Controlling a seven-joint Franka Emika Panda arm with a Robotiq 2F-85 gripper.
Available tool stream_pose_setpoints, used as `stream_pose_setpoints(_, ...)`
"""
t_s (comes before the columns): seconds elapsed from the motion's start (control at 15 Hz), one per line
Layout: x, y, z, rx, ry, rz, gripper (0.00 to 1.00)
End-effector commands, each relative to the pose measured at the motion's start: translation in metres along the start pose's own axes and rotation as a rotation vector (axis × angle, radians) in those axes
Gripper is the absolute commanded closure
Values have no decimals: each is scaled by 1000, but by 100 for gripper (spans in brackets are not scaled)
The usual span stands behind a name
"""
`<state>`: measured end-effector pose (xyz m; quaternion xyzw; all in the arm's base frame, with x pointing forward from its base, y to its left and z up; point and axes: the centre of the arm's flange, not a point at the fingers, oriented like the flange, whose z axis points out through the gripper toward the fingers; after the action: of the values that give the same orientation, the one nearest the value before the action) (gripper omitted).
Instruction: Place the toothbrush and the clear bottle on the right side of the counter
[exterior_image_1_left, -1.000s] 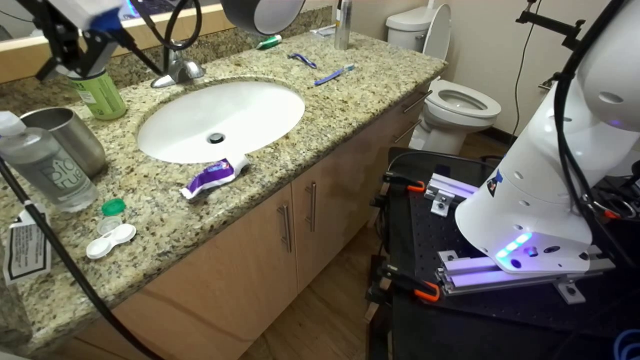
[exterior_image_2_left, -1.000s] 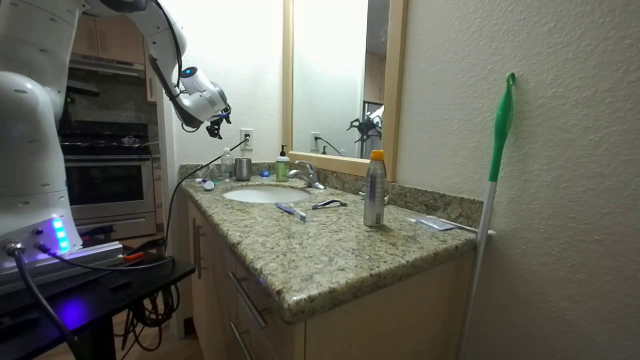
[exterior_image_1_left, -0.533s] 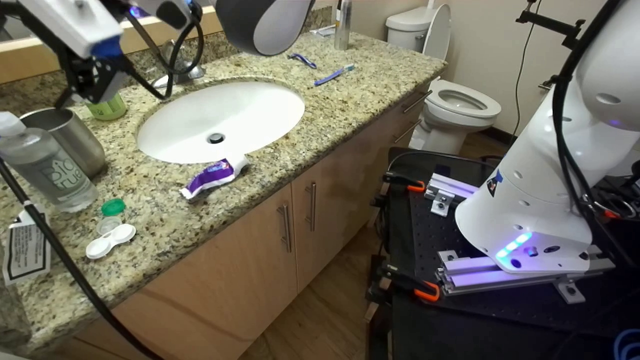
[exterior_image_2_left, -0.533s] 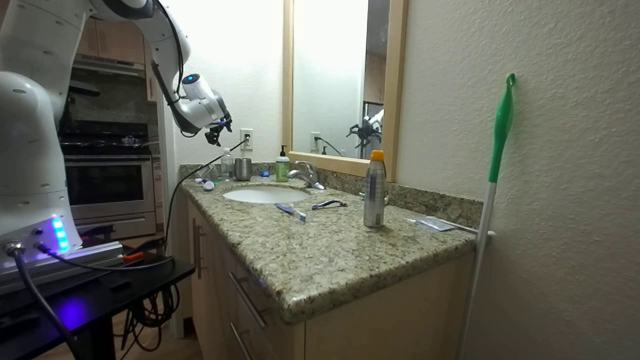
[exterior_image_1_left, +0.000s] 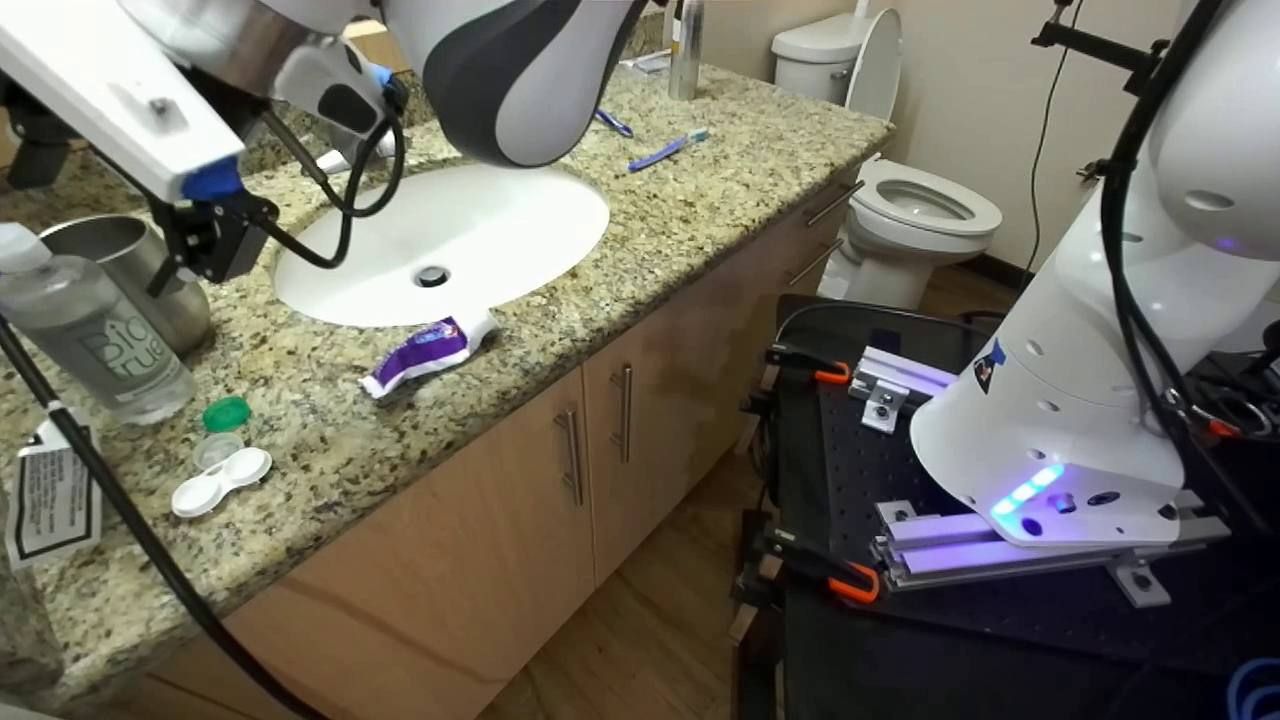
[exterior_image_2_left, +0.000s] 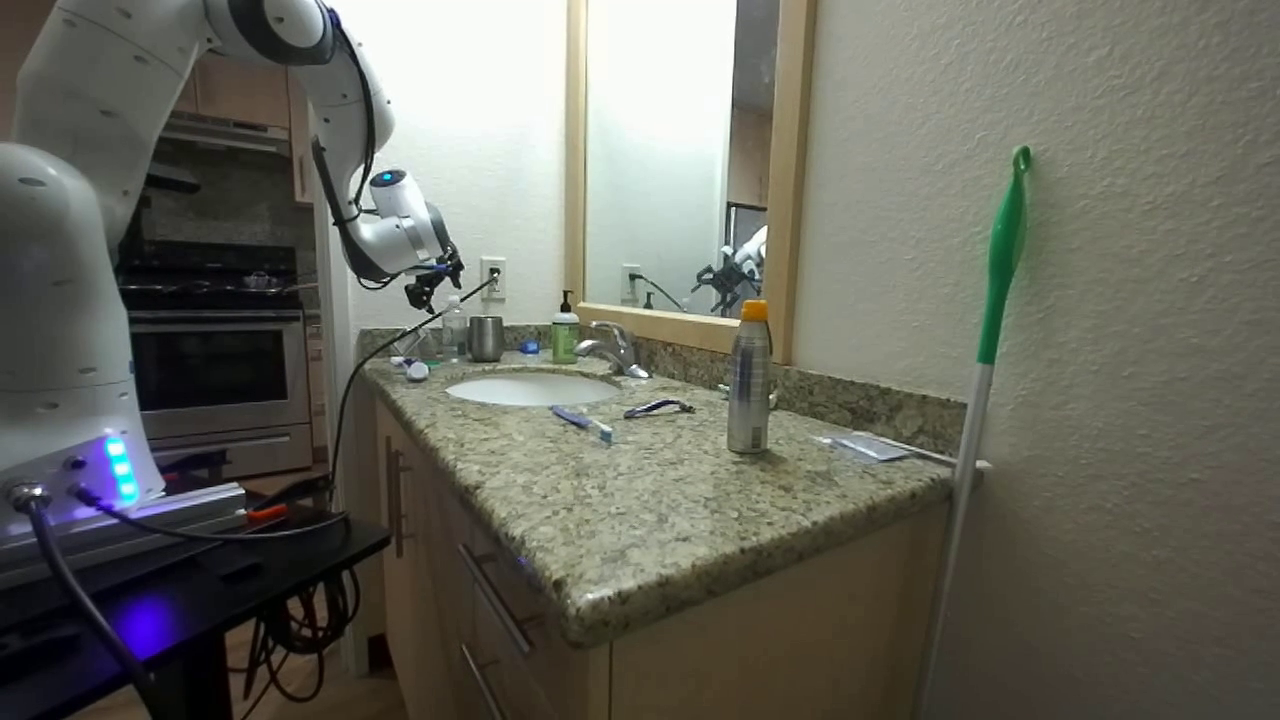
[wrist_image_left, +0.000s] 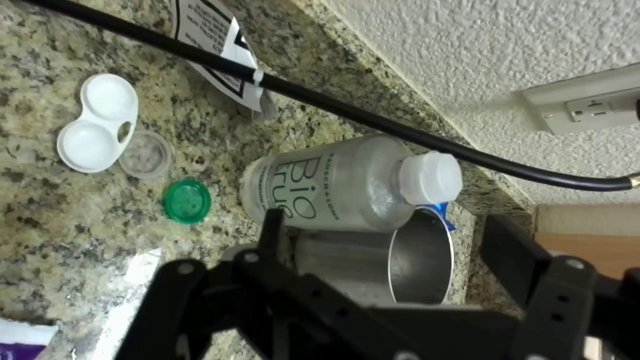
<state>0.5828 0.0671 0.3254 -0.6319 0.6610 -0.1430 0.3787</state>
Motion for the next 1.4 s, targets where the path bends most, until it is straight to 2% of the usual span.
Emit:
stream_pose_setpoints(0.0,15,-11,12,-60,-56,147,0)
stream_pose_setpoints(0.27,42,-23,2,-58,-45,361,0)
stream_pose_setpoints(0.33,68,-26,-25,-39,-30,418,0)
stream_pose_setpoints(0.4,34,-1,13,-44,-45,327,0)
stream_pose_setpoints(0.6,66,-14,-7,-8,-26,393,0)
stream_pose_setpoints(0.8,69,-18,-2,-60,-68,473,0)
stream_pose_setpoints(0.87,59,1,4,-65,-71,512,0)
stream_pose_setpoints(0.93,62,4,8,-81,-70,552,0)
stream_pose_setpoints(1.07,71,-15,15,-136,-25,627,0)
stream_pose_setpoints(1.13,64,1,13,-100,-41,554,0)
stream_pose_setpoints(1.27,66,-3,17,-123,-29,589,0)
stream_pose_setpoints(1.33,55,23,20,-104,-39,537,0)
